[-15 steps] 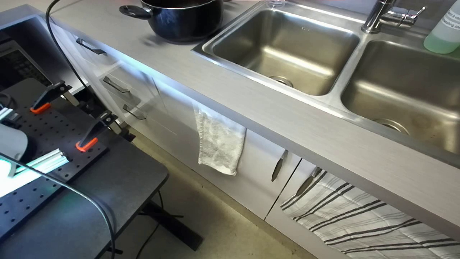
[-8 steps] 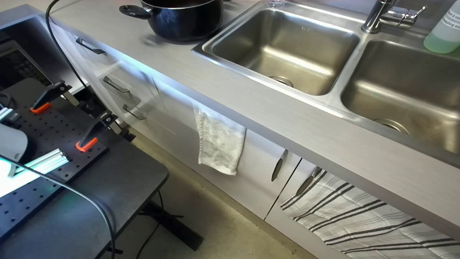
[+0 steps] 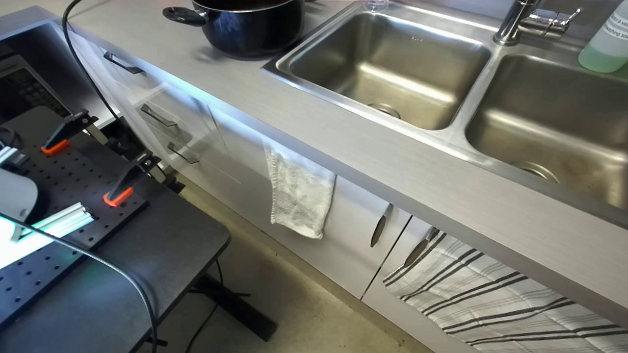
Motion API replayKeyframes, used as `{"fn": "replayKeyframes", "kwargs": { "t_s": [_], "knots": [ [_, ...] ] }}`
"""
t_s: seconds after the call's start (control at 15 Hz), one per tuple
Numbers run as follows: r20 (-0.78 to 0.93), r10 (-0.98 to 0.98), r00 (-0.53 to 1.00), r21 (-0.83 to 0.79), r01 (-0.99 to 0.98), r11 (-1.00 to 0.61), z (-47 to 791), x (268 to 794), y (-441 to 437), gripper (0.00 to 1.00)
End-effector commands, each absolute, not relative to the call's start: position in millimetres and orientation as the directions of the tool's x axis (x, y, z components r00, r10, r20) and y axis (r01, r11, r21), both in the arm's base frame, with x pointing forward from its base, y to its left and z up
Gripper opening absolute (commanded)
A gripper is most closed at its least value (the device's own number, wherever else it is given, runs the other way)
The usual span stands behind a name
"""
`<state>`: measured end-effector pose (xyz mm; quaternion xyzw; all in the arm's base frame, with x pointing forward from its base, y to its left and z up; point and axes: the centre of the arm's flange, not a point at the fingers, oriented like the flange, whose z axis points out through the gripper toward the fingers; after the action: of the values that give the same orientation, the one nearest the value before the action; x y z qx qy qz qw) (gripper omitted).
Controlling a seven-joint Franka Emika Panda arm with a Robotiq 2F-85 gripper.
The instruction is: Put the lid on the pot
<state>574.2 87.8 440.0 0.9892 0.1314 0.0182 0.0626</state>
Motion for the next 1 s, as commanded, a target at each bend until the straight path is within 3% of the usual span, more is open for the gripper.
{"fn": "replayKeyframes", "kwargs": {
  "t_s": [0.0,0.93],
  "knots": [
    [0.074,0.222,0.972,0.094,0.215,-0.972,450.1,570.3,63.7,0.25],
    [0.084,0.072,0.994,0.065,0.067,-0.996,445.4,584.1,-12.0,0.25]
  ]
}}
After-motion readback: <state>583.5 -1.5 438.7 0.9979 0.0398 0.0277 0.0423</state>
